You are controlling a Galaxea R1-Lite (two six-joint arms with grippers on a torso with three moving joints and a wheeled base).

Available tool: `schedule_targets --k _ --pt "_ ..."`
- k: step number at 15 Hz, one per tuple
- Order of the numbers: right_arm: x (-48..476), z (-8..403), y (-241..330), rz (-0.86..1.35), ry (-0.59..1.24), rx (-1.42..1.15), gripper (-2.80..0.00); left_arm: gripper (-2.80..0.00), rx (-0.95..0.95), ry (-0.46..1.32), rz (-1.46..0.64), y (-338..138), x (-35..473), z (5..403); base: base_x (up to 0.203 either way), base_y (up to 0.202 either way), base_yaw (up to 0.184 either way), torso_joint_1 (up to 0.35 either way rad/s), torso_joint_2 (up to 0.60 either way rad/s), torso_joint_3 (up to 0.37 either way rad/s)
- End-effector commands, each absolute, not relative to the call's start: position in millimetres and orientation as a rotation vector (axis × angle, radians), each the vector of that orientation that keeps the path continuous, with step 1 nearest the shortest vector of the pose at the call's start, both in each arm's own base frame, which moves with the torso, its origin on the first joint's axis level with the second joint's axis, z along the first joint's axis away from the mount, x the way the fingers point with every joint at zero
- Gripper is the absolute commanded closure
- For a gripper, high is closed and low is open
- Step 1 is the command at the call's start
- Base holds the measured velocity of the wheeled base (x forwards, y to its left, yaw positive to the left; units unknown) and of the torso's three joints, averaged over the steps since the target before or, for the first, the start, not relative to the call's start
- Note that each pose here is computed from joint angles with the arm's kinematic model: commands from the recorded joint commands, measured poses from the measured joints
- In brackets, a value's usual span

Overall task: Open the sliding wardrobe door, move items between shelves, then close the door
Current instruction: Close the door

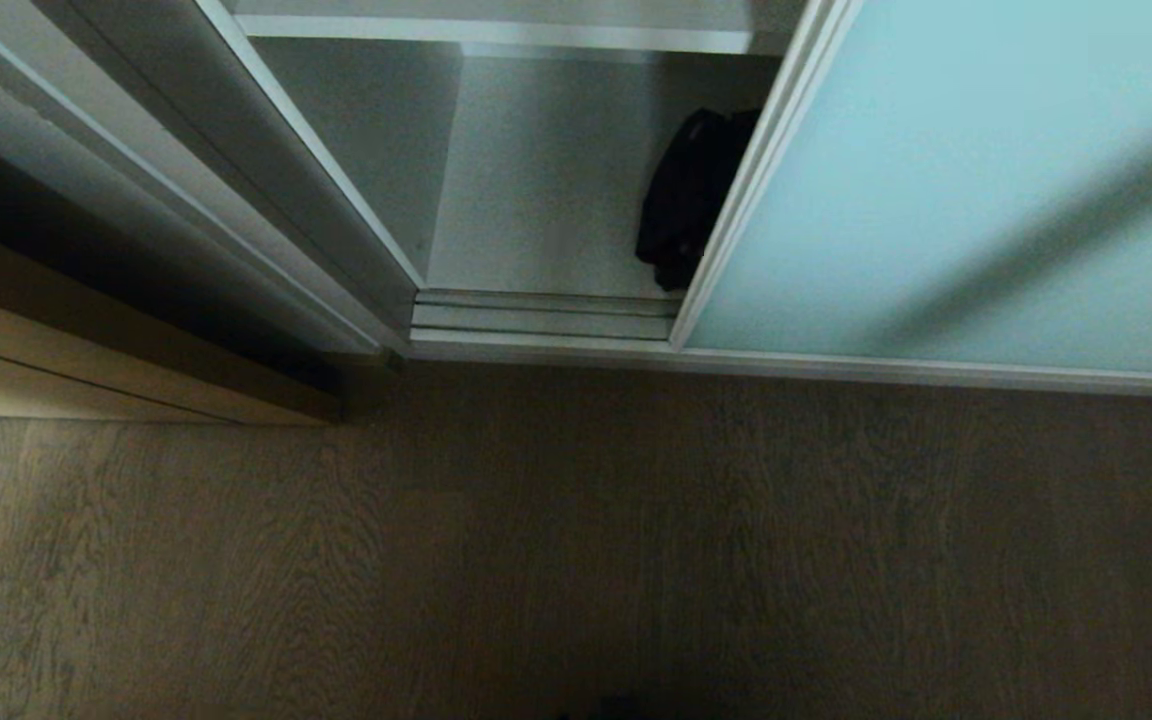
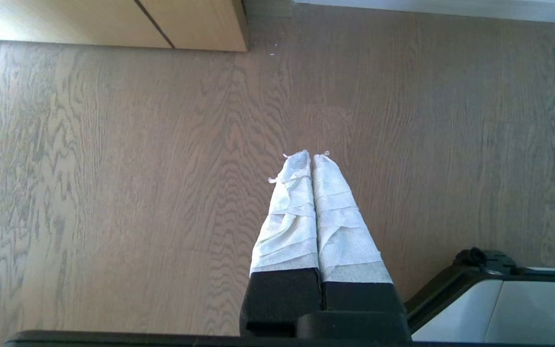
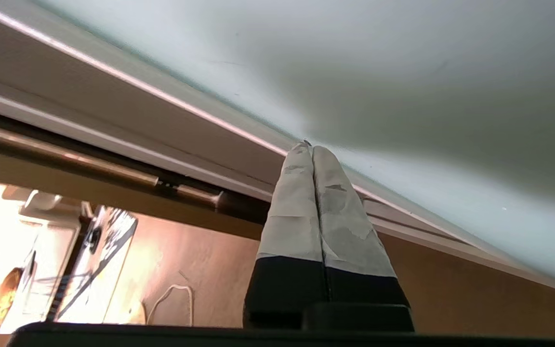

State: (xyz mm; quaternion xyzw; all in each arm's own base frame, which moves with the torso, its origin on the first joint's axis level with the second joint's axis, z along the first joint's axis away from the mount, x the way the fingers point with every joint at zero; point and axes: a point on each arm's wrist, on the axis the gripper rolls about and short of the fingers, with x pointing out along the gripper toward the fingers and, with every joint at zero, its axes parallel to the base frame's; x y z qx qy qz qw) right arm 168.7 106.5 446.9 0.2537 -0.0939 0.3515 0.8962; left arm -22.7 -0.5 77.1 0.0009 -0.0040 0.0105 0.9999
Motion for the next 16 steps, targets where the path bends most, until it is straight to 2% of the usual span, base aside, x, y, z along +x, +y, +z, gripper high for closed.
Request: schedule_targets --k 1,7,10,16 --pt "187.2 443.1 141.3 0.767 -0.163 0.51 0.0 0.0 0.002 -0.009 0.021 -0.5 -22.7 77.1 0.0 0.0 0.0 0.0 0.0 0.0" --pt "198.6 435.0 230.5 0.806 -0.175 0.387 0.0 0.0 0.002 -0.009 0.021 -0.5 -22.7 77.1 0.0 0.0 0.0 0.0 0.0 0.0" --pt "179.0 449.1 208.2 0.81 -0.209 0.418 0.0 0.0 0.002 -0.009 0.021 -0.5 -22.7 77.1 0.0 0.0 0.0 0.0 0.0 0.0" --pt "89.9 470.3 93.1 0.81 -0.324 0.476 0.0 0.0 0.002 -0.008 0.021 -0.5 -22.6 77.1 0.0 0.0 0.0 0.0 0.0 0.0"
